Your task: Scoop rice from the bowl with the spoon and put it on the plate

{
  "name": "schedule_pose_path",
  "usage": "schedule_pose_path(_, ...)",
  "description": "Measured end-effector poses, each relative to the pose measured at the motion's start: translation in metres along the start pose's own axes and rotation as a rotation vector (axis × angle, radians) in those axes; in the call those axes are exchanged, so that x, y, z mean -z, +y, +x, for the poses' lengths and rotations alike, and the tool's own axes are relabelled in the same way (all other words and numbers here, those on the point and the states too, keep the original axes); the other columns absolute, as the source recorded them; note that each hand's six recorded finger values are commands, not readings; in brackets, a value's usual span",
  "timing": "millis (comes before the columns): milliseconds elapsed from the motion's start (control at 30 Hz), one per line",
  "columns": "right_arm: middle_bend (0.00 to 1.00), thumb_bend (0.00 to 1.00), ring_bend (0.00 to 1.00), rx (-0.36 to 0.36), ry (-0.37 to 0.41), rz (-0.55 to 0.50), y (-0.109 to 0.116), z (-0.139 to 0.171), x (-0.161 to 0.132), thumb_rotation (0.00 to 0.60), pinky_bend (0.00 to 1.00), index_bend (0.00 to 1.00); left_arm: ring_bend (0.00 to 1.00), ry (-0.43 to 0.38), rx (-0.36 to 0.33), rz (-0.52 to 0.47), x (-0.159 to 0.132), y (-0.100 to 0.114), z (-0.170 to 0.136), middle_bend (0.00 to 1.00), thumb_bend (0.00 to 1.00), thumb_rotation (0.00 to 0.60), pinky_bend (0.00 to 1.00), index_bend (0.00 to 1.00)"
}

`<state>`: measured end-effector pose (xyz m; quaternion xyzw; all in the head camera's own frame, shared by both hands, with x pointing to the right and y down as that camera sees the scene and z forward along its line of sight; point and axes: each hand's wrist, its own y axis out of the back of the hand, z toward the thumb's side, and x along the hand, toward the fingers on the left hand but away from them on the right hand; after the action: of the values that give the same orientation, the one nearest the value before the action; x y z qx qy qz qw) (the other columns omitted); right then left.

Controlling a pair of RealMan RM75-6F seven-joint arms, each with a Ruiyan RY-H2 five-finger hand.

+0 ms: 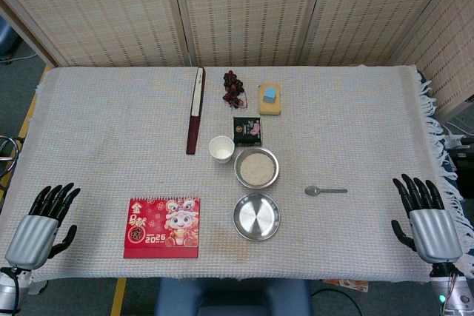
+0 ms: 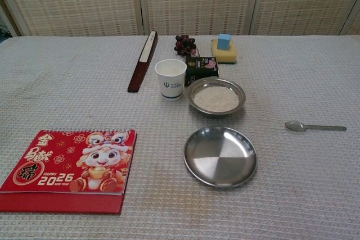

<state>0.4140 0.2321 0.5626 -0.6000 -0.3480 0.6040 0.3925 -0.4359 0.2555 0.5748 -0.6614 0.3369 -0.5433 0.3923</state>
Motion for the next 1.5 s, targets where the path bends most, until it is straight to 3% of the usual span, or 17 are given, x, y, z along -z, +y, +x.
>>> schedule_pose_path(200,0.0,0.29,0.0,0.003,0.029,-0.029,-0.015,-0.021,-0.009,0.6,0.0,0.21,0.0,-0.002,0.006,-0.018,-0.001,0.0,-0.001,0.0,0.46,0.6,0.05,0.0)
schedule_pose_path(400,0.0,0.29,0.0,0.013,0.127,-0.041,-0.033,-0.061,-0.037,0.6,0.0,0.35,0.0,-0.005,0.023,-0.031,0.001,0.0,-0.001,0.0,0.46,0.6,0.06,0.0)
schedule_pose_path(667,0.0,0.29,0.0,-0.052,0.221,-0.046,-0.073,-0.102,-0.078,0.6,0.0,0.37,0.0,-0.011,0.035,-0.027,0.001,0.001,-0.005,0.0,0.46,0.6,0.06,0.0)
schedule_pose_path(1033,0.0,0.29,0.0,-0.141,0.213,-0.039,-0.116,-0.126,-0.09,0.6,0.0,0.47,0.0,0.012,0.043,-0.022,0.005,0.0,-0.005,0.0,0.46,0.6,0.06,0.0)
schedule_pose_path(1500,0.0,0.29,0.0,-0.17,0.188,-0.01,-0.127,-0.134,-0.09,0.6,0.0,0.51,0.0,0.013,0.048,-0.029,0.006,0.001,-0.005,0.0,0.46,0.6,0.06,0.0)
